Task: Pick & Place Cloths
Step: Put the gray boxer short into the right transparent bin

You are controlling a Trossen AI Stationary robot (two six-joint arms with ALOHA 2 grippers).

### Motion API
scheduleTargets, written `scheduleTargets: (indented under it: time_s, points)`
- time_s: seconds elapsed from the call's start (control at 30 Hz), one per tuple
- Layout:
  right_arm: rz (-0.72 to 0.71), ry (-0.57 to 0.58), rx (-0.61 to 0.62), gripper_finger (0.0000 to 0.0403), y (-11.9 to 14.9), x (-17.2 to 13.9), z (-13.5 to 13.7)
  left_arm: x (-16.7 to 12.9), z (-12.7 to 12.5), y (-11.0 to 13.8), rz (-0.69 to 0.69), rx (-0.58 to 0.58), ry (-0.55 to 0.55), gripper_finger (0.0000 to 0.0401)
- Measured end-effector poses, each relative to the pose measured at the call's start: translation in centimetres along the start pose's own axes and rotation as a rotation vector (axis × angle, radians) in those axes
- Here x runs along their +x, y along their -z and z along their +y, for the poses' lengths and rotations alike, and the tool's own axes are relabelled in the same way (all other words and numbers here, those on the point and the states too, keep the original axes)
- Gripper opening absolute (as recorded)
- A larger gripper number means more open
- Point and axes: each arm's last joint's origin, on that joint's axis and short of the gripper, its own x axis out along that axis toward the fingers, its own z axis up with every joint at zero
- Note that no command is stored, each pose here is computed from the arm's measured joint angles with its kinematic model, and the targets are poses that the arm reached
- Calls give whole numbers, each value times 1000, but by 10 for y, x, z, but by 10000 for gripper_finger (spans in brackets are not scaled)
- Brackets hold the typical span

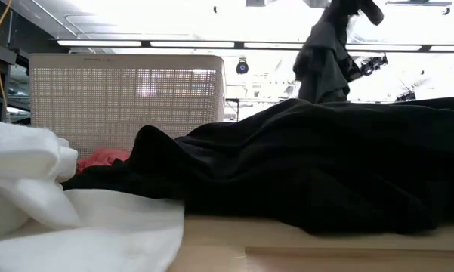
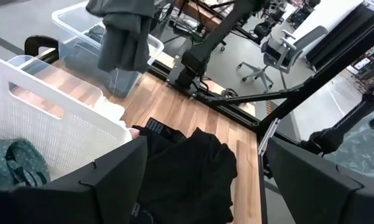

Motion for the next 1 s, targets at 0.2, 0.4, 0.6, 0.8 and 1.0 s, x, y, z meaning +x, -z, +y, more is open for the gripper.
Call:
scheduleTargets:
  time_s: [0.2, 0.4, 0.6, 0.8, 1.0]
  points:
    - [160, 174, 0, 5, -8, 18, -30, 3, 2, 0, -13, -22, -40, 324]
    - [372, 287, -50, 5, -13, 41, -47, 10, 3, 0, -6, -39, -71, 324]
    - [630, 447, -90, 5, 0, 65, -63, 24, 6, 2, 27, -49, -90, 324]
    - [852, 586, -135, 5, 16, 85, -75, 35, 8, 2, 47, -50, -101, 324]
    - [937, 634, -146, 5, 24, 109, -86, 41, 10, 4, 72, -36, -120, 324]
